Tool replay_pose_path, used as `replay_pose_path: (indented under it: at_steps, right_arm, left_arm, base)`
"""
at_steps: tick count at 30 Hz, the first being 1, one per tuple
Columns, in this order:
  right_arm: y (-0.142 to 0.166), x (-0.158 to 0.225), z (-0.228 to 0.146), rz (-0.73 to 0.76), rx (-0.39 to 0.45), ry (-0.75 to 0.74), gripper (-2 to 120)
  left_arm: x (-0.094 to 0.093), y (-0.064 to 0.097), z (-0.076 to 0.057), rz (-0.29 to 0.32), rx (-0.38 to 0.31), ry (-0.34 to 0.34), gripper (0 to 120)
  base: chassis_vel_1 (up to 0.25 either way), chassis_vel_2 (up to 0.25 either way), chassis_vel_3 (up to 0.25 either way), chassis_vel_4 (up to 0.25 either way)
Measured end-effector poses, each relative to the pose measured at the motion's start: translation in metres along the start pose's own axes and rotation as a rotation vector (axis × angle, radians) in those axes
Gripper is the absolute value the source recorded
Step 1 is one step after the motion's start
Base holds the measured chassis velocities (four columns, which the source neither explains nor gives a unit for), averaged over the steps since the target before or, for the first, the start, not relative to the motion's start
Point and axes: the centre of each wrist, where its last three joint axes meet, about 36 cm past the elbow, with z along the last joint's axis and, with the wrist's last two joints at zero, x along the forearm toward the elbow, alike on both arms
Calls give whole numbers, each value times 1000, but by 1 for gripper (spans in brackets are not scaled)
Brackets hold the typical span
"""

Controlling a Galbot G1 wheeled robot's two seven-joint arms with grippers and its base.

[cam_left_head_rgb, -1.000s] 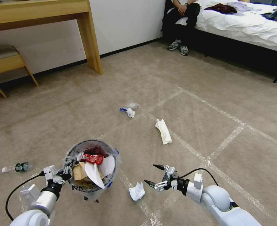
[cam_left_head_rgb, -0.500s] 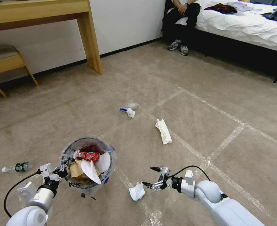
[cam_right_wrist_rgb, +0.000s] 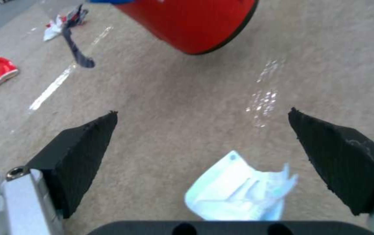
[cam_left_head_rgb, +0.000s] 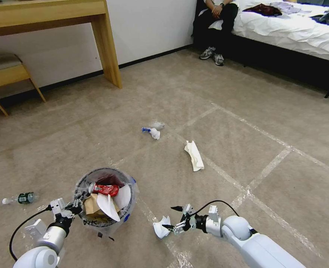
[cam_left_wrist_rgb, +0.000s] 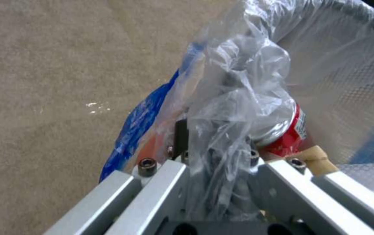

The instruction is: Pick up the trash bin and place the garbage on the floor into it.

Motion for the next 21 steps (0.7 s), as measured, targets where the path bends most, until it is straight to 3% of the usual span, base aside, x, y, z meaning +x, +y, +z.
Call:
replay_pose_path:
  at_steps: [6,12,21]
  right_arm:
    - [-2,-10,8,-18,-52,7,100]
    - [-1,-22,19,-32,-162,1,100]
    - [-6,-43,36,-6,-236,-9,100]
  left_arm:
    - [-3,-2,-1,4,-1,-5,1]
    - [-4,-1,6,-1,-5,10,1]
    - [-5,-2,8,-1,-9,14,1]
  base:
    - [0,0,0,0]
    - [0,0,0,0]
    - [0,0,0,0]
